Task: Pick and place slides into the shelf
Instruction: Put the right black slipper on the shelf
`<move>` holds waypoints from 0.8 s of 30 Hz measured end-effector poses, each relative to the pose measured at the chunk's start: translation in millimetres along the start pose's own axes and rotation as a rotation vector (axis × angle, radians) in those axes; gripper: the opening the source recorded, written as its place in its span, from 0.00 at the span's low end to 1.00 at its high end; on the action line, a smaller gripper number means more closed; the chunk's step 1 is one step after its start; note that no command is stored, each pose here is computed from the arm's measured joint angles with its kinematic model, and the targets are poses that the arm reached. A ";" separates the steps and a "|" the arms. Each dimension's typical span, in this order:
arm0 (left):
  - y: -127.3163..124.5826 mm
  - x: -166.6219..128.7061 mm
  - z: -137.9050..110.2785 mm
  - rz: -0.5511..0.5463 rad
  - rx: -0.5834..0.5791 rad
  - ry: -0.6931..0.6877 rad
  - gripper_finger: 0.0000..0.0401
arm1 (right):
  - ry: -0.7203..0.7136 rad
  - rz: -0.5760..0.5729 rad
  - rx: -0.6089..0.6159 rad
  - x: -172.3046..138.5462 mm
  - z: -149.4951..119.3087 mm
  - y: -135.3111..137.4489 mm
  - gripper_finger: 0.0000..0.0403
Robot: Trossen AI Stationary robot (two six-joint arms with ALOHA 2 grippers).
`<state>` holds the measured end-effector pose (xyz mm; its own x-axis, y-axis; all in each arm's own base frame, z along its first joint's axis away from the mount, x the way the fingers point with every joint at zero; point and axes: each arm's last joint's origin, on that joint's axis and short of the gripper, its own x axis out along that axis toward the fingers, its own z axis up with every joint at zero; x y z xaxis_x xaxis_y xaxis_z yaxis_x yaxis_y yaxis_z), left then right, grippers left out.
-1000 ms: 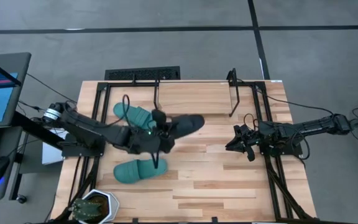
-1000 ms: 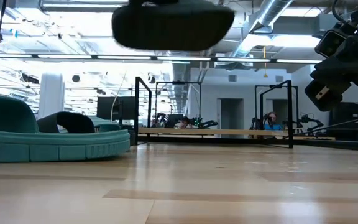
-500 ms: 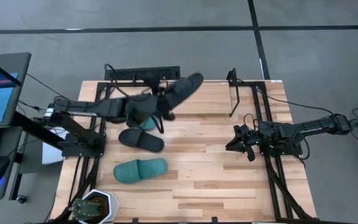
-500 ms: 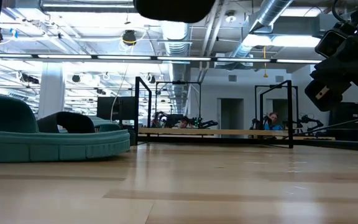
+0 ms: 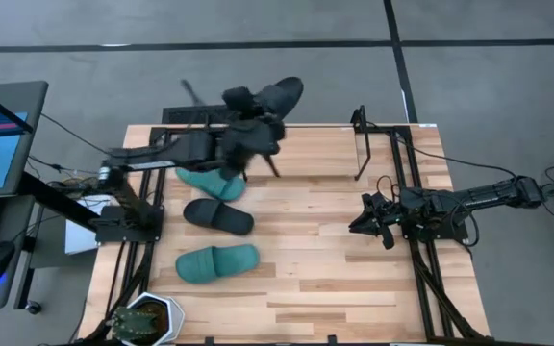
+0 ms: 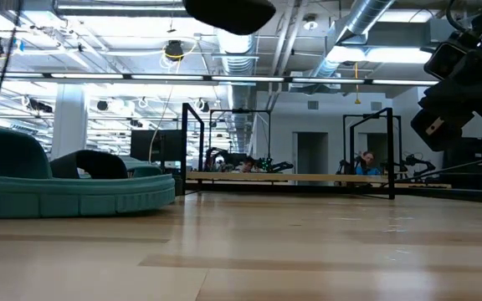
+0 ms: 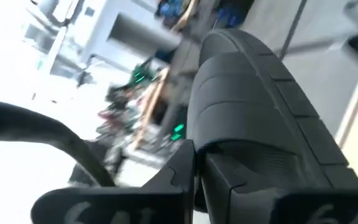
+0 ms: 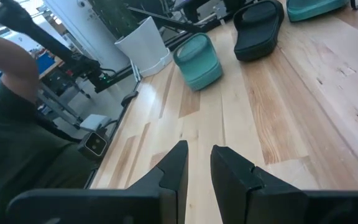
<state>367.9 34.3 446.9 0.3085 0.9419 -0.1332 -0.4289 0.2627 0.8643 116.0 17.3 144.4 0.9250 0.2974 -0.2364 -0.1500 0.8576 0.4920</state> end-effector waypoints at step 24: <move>-106.0 43.1 26.4 -0.039 0.195 0.164 0.00 | 0.038 -0.020 0.009 -0.1 -3.8 -1.9 0.15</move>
<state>449.1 41.6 362.4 0.1729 0.9574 -0.2314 -0.2423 0.2691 0.9322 114.9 17.3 140.3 0.9137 0.2965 -0.2780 -0.1286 0.8598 0.4941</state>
